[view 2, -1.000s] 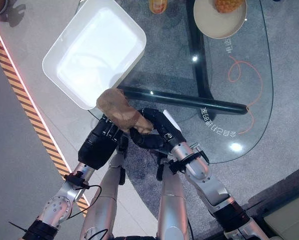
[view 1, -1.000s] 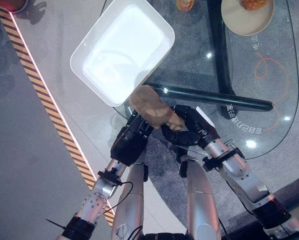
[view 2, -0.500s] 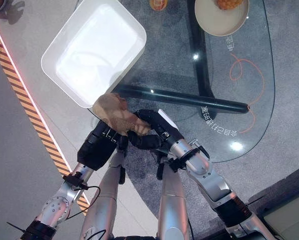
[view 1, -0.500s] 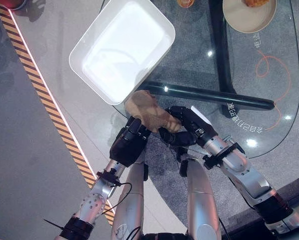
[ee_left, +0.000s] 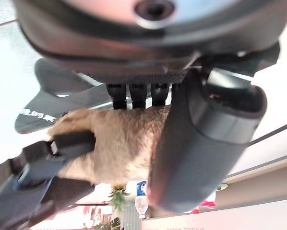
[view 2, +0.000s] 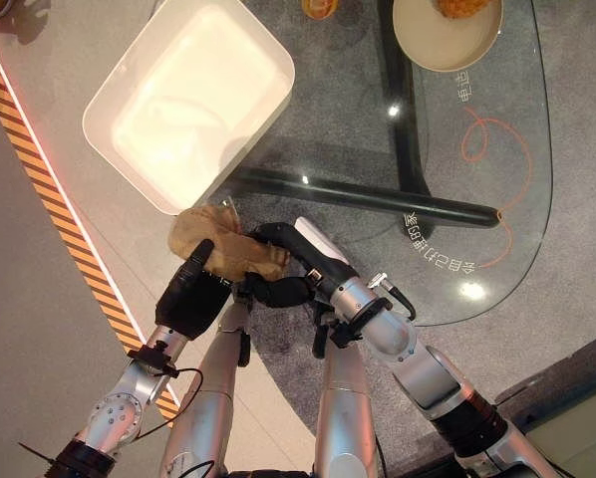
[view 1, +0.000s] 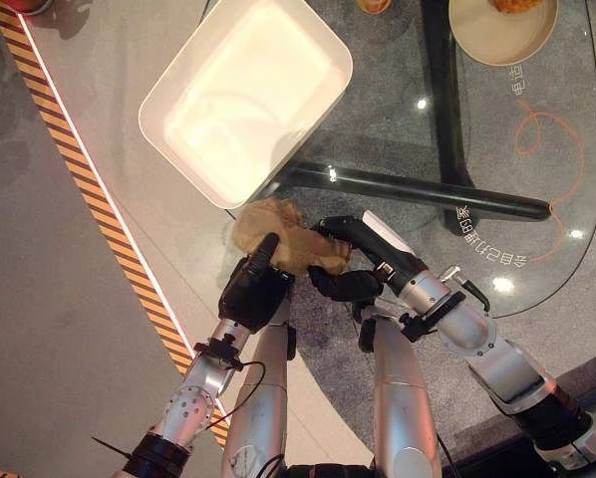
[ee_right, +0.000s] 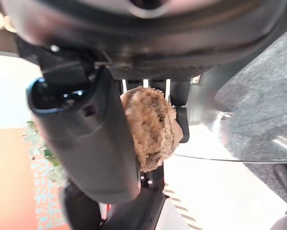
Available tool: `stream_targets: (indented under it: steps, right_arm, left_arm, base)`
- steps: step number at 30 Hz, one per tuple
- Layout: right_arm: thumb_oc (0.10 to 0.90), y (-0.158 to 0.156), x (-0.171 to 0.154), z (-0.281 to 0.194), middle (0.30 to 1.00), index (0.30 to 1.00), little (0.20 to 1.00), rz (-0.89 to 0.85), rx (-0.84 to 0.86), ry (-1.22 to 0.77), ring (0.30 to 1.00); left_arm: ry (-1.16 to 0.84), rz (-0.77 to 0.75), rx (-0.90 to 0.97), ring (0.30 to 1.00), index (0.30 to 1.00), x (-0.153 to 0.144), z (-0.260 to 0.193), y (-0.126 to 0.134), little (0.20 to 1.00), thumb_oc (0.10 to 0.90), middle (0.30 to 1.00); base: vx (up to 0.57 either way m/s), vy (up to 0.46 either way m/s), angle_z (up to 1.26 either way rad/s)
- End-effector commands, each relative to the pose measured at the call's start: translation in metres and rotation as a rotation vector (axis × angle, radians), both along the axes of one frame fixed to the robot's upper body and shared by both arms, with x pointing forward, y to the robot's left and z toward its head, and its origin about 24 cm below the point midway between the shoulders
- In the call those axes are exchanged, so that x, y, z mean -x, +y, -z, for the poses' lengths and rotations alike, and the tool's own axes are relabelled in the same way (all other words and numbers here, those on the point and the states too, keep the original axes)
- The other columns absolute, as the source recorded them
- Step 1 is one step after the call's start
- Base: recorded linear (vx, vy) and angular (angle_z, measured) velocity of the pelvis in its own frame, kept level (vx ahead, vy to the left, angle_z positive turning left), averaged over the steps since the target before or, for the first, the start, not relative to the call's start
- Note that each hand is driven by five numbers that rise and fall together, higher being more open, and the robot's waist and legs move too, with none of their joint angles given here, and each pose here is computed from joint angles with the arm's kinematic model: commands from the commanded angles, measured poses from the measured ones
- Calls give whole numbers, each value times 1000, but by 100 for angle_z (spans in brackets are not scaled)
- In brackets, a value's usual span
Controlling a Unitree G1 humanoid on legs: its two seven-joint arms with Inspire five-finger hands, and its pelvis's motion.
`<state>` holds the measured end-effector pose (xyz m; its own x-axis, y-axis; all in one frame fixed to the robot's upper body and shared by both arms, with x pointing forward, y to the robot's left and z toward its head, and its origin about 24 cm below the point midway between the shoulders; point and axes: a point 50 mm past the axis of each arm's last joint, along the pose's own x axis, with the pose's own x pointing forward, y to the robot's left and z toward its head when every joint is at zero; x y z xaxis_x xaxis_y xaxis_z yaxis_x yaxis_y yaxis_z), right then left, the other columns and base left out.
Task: Wipe the table with a cloth and put it in the basket.
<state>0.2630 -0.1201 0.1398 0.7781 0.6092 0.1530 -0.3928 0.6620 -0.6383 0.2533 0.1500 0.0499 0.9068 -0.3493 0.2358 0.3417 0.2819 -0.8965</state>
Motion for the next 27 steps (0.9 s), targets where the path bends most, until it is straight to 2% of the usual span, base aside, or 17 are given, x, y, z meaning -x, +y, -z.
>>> stream_targets:
  steps: [1, 17, 19, 21, 27]
  right_arm:
    - [100, 2, 10, -6, 300, 300, 200, -30, -17, -58, 300]
    - [100, -5, 6, -12, 300, 300, 200, 75, -118, -103, 300]
    - [707, -8, 6, -13, 820, 820, 807, 109, -142, -124, 820]
    - [800, -9, 5, -13, 900, 900, 900, 124, -152, -130, 900]
    - [800, -23, 6, -19, 900, 900, 900, 243, -214, -203, 900]
  left_arm:
    - [-285, 76, 160, 300, 300, 10, -52, -15, 200, 100, 300]
    - [-291, 74, 193, 300, 300, 11, -52, -17, 200, 100, 300]
    - [-291, 72, 193, 300, 300, 11, -52, -17, 200, 100, 300]
    - [-293, 71, 193, 300, 300, 11, -52, -17, 200, 100, 300]
    - [-290, 61, 197, 300, 300, 13, -49, -16, 200, 100, 300]
  base:
    - [0, 0, 0]
    - [0, 0, 0]
    - [0, 0, 0]
    - [0, 0, 0]
    - [0, 0, 0]
